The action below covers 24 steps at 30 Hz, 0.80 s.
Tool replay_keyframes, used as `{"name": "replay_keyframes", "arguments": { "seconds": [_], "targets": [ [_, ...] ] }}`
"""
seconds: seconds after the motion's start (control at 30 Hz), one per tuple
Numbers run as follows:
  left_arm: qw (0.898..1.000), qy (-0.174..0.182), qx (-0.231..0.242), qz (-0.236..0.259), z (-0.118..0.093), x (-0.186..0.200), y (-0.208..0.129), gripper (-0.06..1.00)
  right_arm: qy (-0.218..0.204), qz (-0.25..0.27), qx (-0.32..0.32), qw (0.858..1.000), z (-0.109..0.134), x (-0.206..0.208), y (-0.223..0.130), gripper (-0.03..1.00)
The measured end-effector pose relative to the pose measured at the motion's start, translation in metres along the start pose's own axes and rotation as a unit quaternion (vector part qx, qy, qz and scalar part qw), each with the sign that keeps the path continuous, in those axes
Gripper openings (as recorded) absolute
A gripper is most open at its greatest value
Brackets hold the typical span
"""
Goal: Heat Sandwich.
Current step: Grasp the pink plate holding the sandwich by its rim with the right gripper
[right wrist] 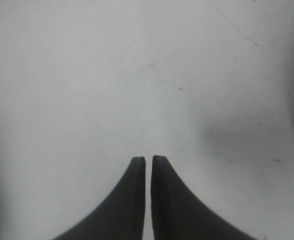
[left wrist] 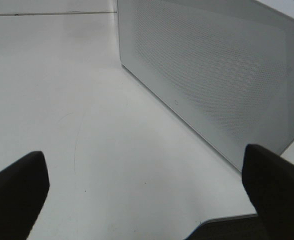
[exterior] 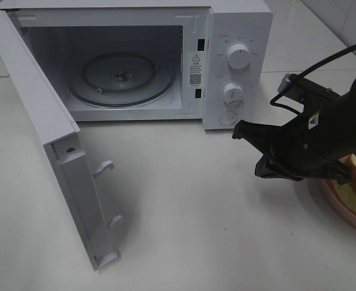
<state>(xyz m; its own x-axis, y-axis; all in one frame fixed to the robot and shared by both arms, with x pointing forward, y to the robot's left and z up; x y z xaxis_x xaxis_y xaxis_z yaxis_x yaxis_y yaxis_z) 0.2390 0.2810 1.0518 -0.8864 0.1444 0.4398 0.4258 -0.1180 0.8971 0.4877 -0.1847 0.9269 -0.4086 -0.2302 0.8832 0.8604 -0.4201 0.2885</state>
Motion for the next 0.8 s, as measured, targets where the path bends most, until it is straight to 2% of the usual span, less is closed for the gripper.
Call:
{"name": "replay_keyframes", "arguments": {
  "seconds": [0.1,0.13,0.2,0.27,0.5,0.63,0.7,0.73,0.77,0.8],
  "targets": [
    [1.0,0.0,0.0,0.0,0.0,0.0,0.0,0.97,-0.015,0.029,0.085,0.996,0.003,0.004,0.001,0.04],
    [1.0,0.0,0.0,0.0,0.0,0.0,0.0,0.97,-0.017,0.038,0.139,0.989,0.006,0.007,0.002,0.05],
    [1.0,0.0,0.0,0.0,0.0,0.0,0.0,0.97,-0.017,0.042,0.159,0.986,0.006,0.008,0.002,0.05],
    [1.0,0.0,0.0,0.0,0.0,0.0,0.0,0.97,-0.021,0.057,0.217,0.974,0.007,0.011,0.002,0.05],
    [1.0,0.0,0.0,0.0,0.0,0.0,0.0,0.97,-0.042,0.103,0.265,0.958,0.006,0.016,0.0,0.1],
    [1.0,0.0,0.0,0.0,0.0,0.0,0.0,0.97,-0.06,0.119,0.286,0.949,0.007,0.022,0.003,0.18],
    [1.0,0.0,0.0,0.0,0.0,0.0,0.0,0.97,-0.066,0.123,0.293,0.946,0.008,0.025,0.006,0.25],
    [1.0,0.0,0.0,0.0,0.0,0.0,0.0,0.97,-0.069,0.126,0.298,0.944,0.01,0.027,0.008,0.36],
    [1.0,0.0,0.0,0.0,0.0,0.0,0.0,0.97,-0.071,0.127,0.301,0.943,0.011,0.028,0.009,0.42],
    [1.0,0.0,0.0,0.0,0.0,0.0,0.0,0.97,-0.071,0.127,0.301,0.943,0.011,0.028,0.009,0.42]
  ]
}}
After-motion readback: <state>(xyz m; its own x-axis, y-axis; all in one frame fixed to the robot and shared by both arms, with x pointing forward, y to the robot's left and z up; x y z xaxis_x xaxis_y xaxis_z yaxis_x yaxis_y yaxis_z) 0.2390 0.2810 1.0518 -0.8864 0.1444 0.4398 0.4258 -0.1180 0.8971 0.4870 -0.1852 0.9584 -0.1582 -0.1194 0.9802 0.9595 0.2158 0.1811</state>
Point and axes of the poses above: a point on each arm's last joint axis where the gripper is mounted, x pointing back along that axis away from the gripper, z along the wrist's bending axis when the last joint is at zero, y = z × x, the point moved 1 cm from there along -x, pointing out along that axis toward the gripper, and after that the axes turned 6 degrees about -x, right-handed, at the moved point
